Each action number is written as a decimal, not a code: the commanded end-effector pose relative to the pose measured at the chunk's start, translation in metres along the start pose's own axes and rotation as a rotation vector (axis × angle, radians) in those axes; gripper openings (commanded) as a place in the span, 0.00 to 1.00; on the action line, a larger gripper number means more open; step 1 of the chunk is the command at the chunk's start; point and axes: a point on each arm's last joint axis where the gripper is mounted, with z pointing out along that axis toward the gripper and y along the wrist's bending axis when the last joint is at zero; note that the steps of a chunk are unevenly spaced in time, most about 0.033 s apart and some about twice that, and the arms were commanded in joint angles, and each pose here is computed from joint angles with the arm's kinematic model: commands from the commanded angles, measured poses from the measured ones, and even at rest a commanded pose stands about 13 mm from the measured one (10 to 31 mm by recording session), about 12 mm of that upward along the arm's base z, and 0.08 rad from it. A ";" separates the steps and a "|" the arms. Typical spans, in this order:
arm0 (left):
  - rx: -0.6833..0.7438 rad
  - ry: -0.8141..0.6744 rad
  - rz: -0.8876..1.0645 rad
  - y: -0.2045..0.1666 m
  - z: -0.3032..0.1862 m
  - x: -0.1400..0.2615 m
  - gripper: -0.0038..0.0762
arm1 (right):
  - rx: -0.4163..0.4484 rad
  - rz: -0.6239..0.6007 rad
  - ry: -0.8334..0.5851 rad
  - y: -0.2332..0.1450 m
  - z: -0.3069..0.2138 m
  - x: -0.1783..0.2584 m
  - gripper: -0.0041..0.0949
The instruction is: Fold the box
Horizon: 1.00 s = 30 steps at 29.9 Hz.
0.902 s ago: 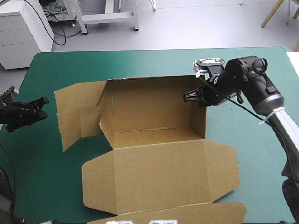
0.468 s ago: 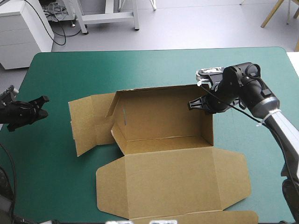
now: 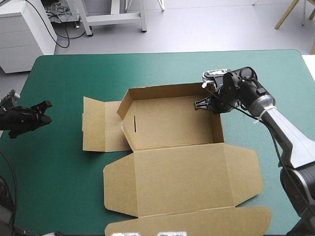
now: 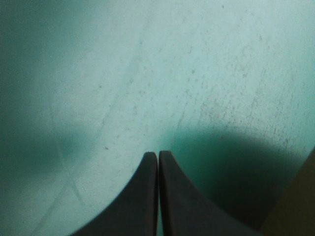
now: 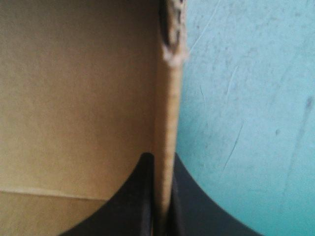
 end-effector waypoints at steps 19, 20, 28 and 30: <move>0.052 -0.072 -0.002 -0.014 -0.019 -0.005 0.04 | 0.032 0.028 -0.257 -0.004 -0.033 -0.031 0.92; 0.052 -0.072 -0.002 -0.014 -0.019 -0.005 0.04 | 0.033 0.031 -0.263 -0.004 -0.040 -0.034 0.92; 0.108 -0.057 -0.018 -0.019 -0.019 -0.004 0.04 | 0.064 0.004 -0.298 -0.007 -0.111 -0.046 0.91; 0.111 -0.052 -0.019 -0.019 -0.019 -0.003 0.04 | 0.043 0.011 -0.342 -0.007 -0.128 -0.045 0.91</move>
